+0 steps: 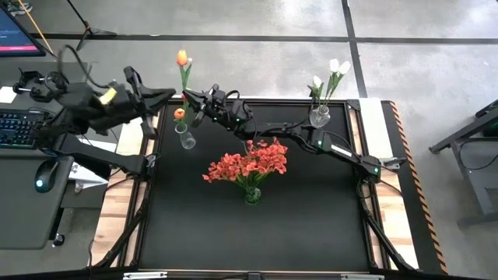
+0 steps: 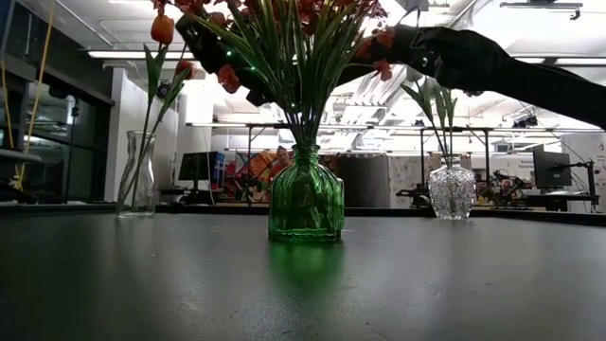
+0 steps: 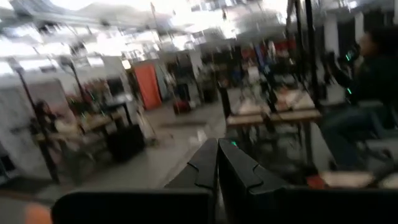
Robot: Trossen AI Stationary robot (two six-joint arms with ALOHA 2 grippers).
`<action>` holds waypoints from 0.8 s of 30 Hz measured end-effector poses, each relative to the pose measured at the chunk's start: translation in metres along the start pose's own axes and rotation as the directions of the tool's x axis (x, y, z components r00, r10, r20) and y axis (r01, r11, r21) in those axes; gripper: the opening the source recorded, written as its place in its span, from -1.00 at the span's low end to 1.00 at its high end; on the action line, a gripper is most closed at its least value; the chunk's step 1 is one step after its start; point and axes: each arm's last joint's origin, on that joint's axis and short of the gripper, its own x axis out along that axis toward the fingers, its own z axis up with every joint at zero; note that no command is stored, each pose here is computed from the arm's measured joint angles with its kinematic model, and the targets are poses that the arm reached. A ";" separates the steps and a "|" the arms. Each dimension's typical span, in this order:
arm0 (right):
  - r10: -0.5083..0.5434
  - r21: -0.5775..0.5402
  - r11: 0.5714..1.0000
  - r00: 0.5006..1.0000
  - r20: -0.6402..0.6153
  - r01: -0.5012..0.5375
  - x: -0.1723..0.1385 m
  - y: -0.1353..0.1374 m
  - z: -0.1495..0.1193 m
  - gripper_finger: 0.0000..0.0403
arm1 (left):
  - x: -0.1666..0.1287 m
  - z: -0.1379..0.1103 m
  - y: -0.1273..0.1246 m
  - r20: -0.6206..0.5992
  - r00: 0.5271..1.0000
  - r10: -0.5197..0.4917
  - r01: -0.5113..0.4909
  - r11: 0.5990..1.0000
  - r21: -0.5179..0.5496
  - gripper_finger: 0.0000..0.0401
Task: Sort flowers into vase by color
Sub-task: Put the light orange flower into the left transparent vase
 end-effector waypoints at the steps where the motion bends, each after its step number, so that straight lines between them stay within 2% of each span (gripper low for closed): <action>1: 0.000 -0.005 1.000 1.000 -0.001 0.000 0.000 0.000 0.000 -1.00 | 0.000 -0.003 -0.001 -0.029 1.000 -0.011 0.011 1.000 -0.005 -1.00; 5: 0.014 -0.039 0.999 0.998 0.057 -0.012 -0.007 0.000 -0.009 -1.00 | 0.000 -0.010 -0.003 -0.097 0.995 -0.032 0.032 0.999 -0.001 -1.00; 10: -0.012 -0.027 1.000 0.999 0.051 0.014 -0.016 -0.008 -0.030 -1.00 | 0.000 -0.008 -0.003 -0.079 0.996 -0.036 0.036 0.999 0.003 -1.00; 15: -0.010 -0.018 1.000 0.997 0.083 0.012 -0.019 -0.009 -0.030 -1.00 | 0.000 -0.007 -0.003 -0.068 0.997 -0.034 0.037 0.998 0.042 -1.00; 20: 0.015 -0.001 1.000 0.984 0.176 -0.015 -0.021 -0.004 -0.023 -1.00 | 0.000 -0.007 -0.002 -0.063 0.997 -0.034 0.036 0.998 0.045 -1.00; 24: 0.000 0.007 1.000 0.990 0.144 -0.001 -0.020 -0.002 -0.026 -1.00 | 0.000 -0.008 -0.003 -0.075 0.996 -0.037 0.041 0.998 0.051 -1.00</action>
